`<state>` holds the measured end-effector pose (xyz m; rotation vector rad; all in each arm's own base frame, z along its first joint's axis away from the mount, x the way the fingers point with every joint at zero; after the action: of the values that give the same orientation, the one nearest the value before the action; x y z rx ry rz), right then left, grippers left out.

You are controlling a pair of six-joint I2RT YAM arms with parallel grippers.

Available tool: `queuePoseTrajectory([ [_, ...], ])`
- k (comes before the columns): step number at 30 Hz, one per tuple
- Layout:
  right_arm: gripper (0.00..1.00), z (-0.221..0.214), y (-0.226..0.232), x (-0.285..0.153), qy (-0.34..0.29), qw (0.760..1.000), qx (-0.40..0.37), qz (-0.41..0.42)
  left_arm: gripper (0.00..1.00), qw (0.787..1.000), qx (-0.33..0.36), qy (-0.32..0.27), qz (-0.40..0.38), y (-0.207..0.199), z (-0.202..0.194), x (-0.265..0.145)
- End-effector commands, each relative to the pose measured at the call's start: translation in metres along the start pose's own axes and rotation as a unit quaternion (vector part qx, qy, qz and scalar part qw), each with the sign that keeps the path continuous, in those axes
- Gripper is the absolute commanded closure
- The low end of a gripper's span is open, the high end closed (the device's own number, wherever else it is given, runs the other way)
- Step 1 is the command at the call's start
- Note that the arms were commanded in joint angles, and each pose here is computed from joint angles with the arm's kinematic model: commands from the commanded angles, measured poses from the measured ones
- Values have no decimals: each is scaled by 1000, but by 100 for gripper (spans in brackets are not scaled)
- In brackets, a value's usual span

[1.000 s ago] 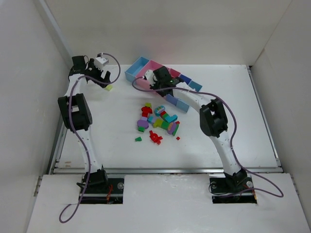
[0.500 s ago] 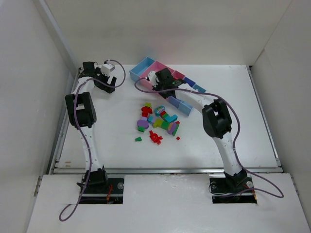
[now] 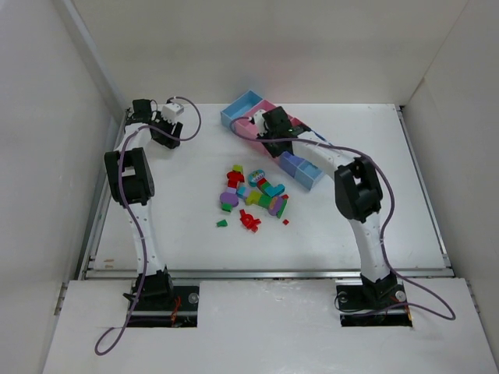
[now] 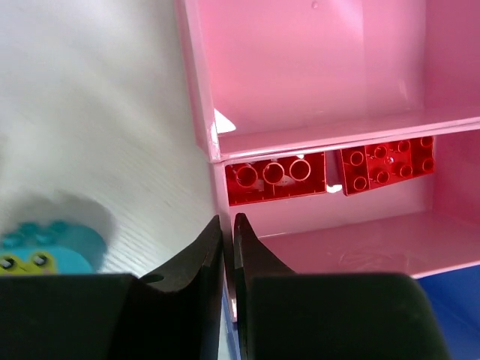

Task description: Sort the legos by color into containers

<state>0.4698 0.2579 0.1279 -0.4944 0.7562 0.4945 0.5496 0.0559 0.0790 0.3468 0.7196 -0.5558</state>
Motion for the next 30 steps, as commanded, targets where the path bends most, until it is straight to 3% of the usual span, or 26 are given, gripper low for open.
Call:
queuePoseTrajectory([
  [1, 100, 0, -36, -31, -17, 993, 103, -51, 46, 999, 17, -20, -26, -7, 12, -5],
  [6, 100, -19, -33, -38, 3, 987, 144, -71, 54, 999, 23, -19, -40, -12, 9, -6],
  [9, 100, -32, -29, -41, 20, 982, 172, -75, 63, 999, 23, -12, -46, -15, 4, -5],
  [15, 100, -56, -18, -50, 50, 959, 269, -73, 93, 998, 39, -10, -54, -20, 3, -11],
  [17, 100, -58, -12, -50, 47, 955, 287, -58, 99, 998, 37, -7, -57, -22, -1, -10],
  [23, 100, -80, -4, -42, 89, 937, 335, -41, 100, 997, 51, -10, -59, -28, 5, -18],
  [30, 100, -64, 0, -42, 75, 928, 366, -13, 100, 995, 58, 4, -76, -46, -6, -22],
])
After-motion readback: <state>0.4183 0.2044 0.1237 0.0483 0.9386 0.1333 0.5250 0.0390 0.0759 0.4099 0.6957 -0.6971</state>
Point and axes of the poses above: each gripper's point midway between its finger pads, its own x axis out along the fingers, its own y axis along the line the jaws close on, z = x × y, the point moved 6 cm from there along -x, back along the fingers, and after that the axes turned 3 degrees about x, right-handed, at the moved point
